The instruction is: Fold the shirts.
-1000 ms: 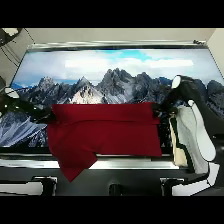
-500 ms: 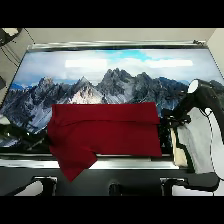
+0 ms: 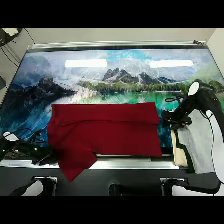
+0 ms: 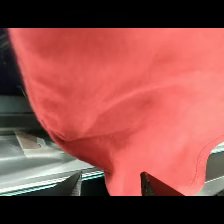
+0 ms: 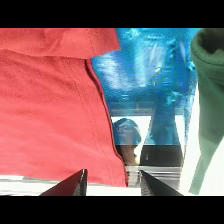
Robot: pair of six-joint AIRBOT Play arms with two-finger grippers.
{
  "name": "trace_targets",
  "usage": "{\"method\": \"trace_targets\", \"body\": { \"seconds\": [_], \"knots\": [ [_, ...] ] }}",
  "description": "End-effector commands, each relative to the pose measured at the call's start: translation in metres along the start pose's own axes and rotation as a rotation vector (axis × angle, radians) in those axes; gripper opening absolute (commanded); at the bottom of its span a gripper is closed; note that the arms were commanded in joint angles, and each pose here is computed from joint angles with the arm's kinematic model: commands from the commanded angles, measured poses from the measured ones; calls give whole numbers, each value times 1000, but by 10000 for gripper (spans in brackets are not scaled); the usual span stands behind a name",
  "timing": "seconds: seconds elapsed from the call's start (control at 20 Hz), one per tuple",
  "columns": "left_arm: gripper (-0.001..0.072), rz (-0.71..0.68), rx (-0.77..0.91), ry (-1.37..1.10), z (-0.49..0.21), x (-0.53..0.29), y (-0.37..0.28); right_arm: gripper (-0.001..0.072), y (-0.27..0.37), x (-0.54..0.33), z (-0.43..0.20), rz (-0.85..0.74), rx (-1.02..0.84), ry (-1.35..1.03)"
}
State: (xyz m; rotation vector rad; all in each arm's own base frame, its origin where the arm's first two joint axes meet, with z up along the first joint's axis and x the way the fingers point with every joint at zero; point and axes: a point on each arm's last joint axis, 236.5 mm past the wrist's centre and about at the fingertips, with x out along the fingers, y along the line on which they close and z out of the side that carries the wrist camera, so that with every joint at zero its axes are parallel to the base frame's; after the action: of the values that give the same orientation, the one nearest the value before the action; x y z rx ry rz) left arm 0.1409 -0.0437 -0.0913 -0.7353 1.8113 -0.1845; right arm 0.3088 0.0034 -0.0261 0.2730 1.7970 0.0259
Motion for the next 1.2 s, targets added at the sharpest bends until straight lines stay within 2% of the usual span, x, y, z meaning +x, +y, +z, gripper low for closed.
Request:
{"method": "trace_targets", "body": {
  "seconds": [0.0,0.1,0.2,0.25,0.3,0.4,0.6,0.7,0.9,1.1,1.15],
  "knots": [
    [378,1,-2,-16,1,5,3,444,0,4,-6,5,24,13],
    [370,4,-5,-23,3,6,3,457,5,14,-21,32,31,34],
    [297,13,3,-20,4,7,4,508,15,22,-35,83,21,28],
    [297,20,13,-22,4,8,3,508,15,24,-40,84,25,16],
    [251,26,26,-19,4,9,2,508,13,28,-45,81,27,11],
    [27,38,50,-14,4,12,-1,508,10,39,-58,74,35,28],
    [25,43,62,-14,4,12,-2,521,11,73,-82,104,63,107],
    [25,43,62,-14,4,12,-2,572,2,87,-91,74,68,129],
    [25,43,63,-15,4,12,-2,570,-2,108,-95,74,93,119],
    [25,44,63,-17,5,12,-1,562,12,125,-90,144,139,75],
    [25,44,63,-17,5,12,-1,500,12,126,-86,149,145,55]
  ]
}}
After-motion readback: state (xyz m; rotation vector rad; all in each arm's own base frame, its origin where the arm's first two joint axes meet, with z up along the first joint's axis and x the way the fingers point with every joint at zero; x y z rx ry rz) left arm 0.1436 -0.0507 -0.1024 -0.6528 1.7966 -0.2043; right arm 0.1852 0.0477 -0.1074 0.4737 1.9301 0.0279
